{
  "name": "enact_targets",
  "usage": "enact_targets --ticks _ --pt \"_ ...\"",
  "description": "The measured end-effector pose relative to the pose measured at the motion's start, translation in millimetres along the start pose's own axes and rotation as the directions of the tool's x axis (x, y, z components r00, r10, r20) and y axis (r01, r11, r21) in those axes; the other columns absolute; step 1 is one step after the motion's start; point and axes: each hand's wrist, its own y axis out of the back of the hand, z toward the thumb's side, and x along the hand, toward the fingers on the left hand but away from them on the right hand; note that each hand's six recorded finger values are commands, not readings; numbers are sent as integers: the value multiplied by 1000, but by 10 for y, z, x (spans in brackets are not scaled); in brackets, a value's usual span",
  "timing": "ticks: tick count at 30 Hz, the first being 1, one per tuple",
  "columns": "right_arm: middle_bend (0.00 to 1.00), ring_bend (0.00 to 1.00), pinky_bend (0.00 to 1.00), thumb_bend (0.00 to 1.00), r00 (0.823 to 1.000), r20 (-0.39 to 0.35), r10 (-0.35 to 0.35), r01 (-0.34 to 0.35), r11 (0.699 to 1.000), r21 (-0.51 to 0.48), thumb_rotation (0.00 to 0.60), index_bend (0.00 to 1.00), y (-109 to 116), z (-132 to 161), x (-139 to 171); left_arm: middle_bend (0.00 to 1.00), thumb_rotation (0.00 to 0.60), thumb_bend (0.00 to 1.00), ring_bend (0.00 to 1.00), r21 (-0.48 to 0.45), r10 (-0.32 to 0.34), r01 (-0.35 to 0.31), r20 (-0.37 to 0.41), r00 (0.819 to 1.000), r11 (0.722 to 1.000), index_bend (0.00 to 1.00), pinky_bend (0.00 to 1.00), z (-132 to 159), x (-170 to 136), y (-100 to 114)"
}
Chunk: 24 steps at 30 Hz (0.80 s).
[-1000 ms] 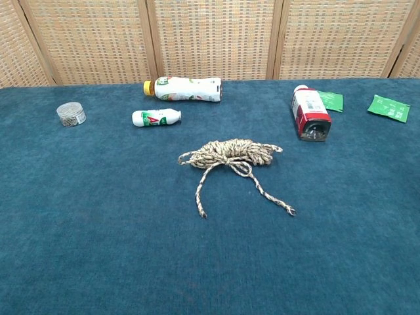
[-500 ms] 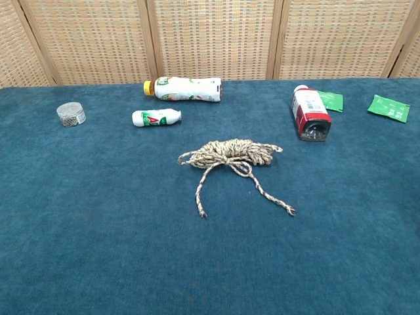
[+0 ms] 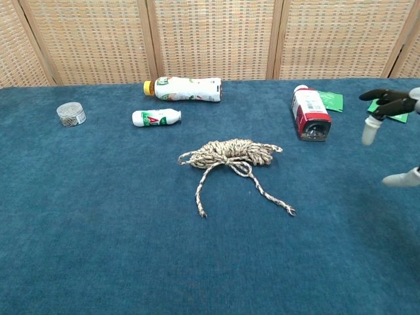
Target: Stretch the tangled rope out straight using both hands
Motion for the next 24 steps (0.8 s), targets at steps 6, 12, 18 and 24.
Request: enact_targets --ticks 6,12,18,24 --pt "0 0 0 167 999 -6 36 -36 998 57 600 445 -191 190 -210 0 600 0 0 7 -13 13 -2 1000 1000 0 0 -1 39 -29" --pt "0 0 0 166 995 -25 92 -89 991 99 600 466 -434 472 -412 0 600 0 0 14 -28 28 -10 1000 1000 0 0 0 87 -60" --pt "0 0 0 167 990 -42 133 -128 986 107 600 474 -594 675 -507 0 600 0 0 26 -32 32 -9 999 999 0 0 23 100 -77" --pt "0 0 0 180 988 -35 151 -147 984 100 600 474 -722 839 -577 0 600 0 0 31 -39 39 -9 999 999 0 0 31 110 -96"
